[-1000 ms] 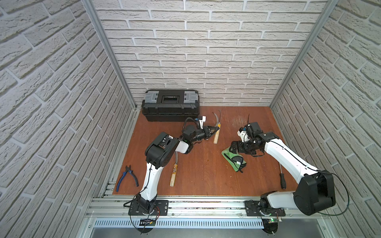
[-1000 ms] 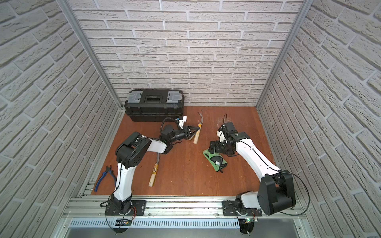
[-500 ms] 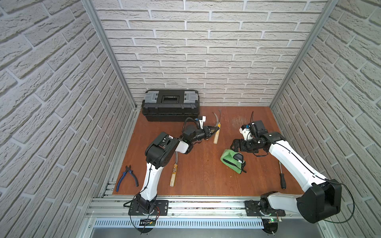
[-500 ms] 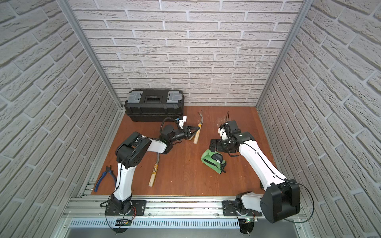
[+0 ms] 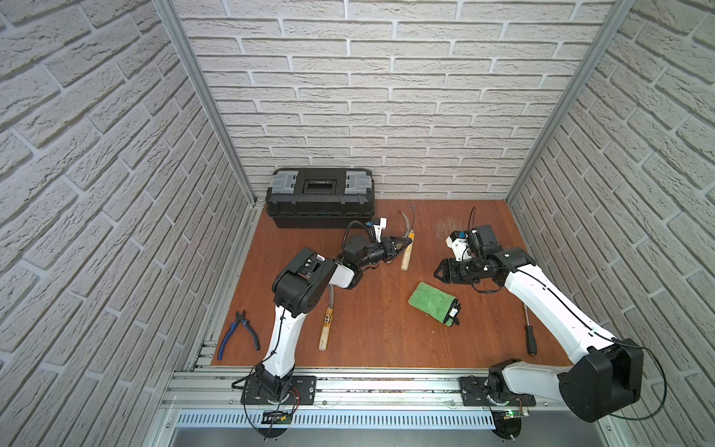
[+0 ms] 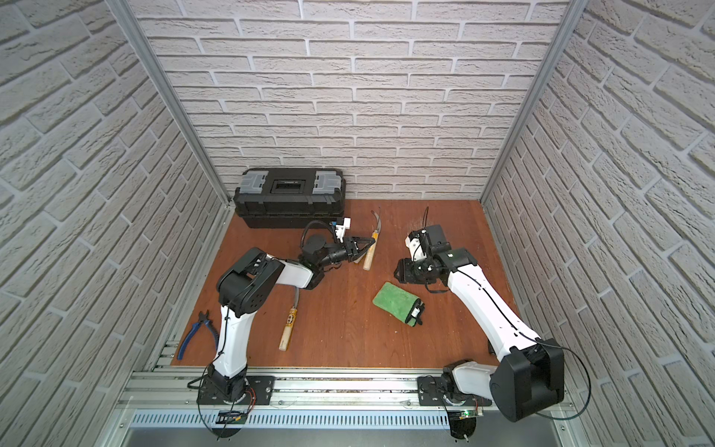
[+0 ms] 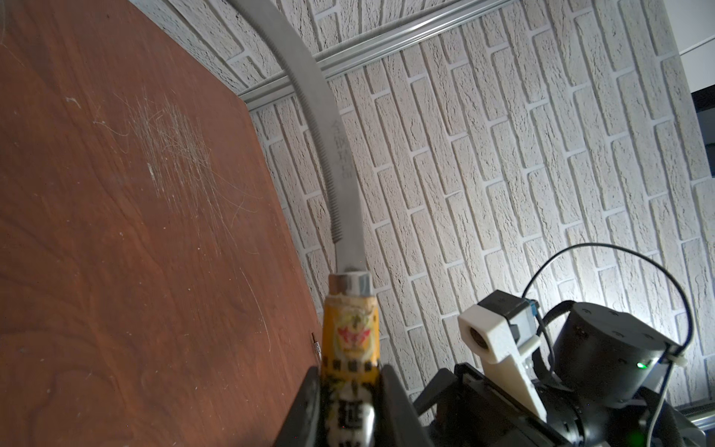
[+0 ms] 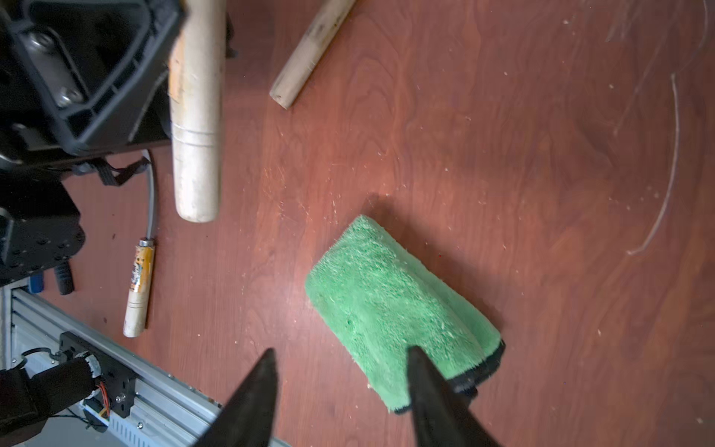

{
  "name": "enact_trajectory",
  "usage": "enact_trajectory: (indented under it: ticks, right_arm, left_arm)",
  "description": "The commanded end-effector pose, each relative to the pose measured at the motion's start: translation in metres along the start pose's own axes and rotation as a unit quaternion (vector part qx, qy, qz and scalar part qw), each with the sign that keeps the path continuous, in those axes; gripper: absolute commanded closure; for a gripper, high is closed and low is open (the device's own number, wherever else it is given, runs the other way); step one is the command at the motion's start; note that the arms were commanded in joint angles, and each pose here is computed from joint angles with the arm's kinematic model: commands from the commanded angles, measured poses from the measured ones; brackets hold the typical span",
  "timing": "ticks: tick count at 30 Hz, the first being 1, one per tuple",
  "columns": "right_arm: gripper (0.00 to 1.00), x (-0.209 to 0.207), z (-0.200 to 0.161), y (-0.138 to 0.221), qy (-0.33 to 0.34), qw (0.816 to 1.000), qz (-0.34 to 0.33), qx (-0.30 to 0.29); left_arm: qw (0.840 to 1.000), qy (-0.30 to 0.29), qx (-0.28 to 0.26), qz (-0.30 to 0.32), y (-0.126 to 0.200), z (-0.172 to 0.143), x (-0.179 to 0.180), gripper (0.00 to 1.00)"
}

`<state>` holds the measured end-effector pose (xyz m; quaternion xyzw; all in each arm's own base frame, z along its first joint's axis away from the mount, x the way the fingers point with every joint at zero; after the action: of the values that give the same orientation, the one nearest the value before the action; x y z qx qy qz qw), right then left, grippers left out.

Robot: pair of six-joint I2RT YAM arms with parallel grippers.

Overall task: Wipe small sickles with rags
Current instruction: Place the rag at the center of the board, then adjust the small sickle.

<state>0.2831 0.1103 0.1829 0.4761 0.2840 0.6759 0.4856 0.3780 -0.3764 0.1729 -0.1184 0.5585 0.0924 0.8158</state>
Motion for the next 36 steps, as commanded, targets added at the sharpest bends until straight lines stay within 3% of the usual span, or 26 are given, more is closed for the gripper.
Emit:
enact_trajectory:
  ticks: [1,18,31,36]
  right_arm:
    - [0.64,0.019,0.027,0.0,-0.019,0.996,0.053,-0.069]
    - [0.54,0.053,0.113,-0.036,-0.047,0.99,0.065,-0.116]
    - [0.54,0.05,0.124,-0.062,-0.062,0.992,0.043,-0.098]
    - [0.62,0.054,0.125,-0.07,-0.061,0.992,0.055,-0.091]
  left_arm:
    - [0.998,-0.04,0.004,-0.055,0.002,-0.003,-0.035,1.0]
    - [0.998,-0.033,0.015,-0.049,-0.002,-0.011,-0.027,1.0]
    - [0.998,-0.037,0.017,-0.057,-0.002,-0.012,-0.031,1.0]
    - [0.997,-0.039,0.019,-0.057,-0.002,-0.013,-0.031,1.0]
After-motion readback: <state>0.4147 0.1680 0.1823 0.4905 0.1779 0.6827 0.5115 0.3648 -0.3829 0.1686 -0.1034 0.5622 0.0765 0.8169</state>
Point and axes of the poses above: each gripper's point midway between its finger pads, its own y axis back along the fingers, its own x axis along the line the jaws close on, z = x × y, the point moved 2 cm from there along y, back along the fingers
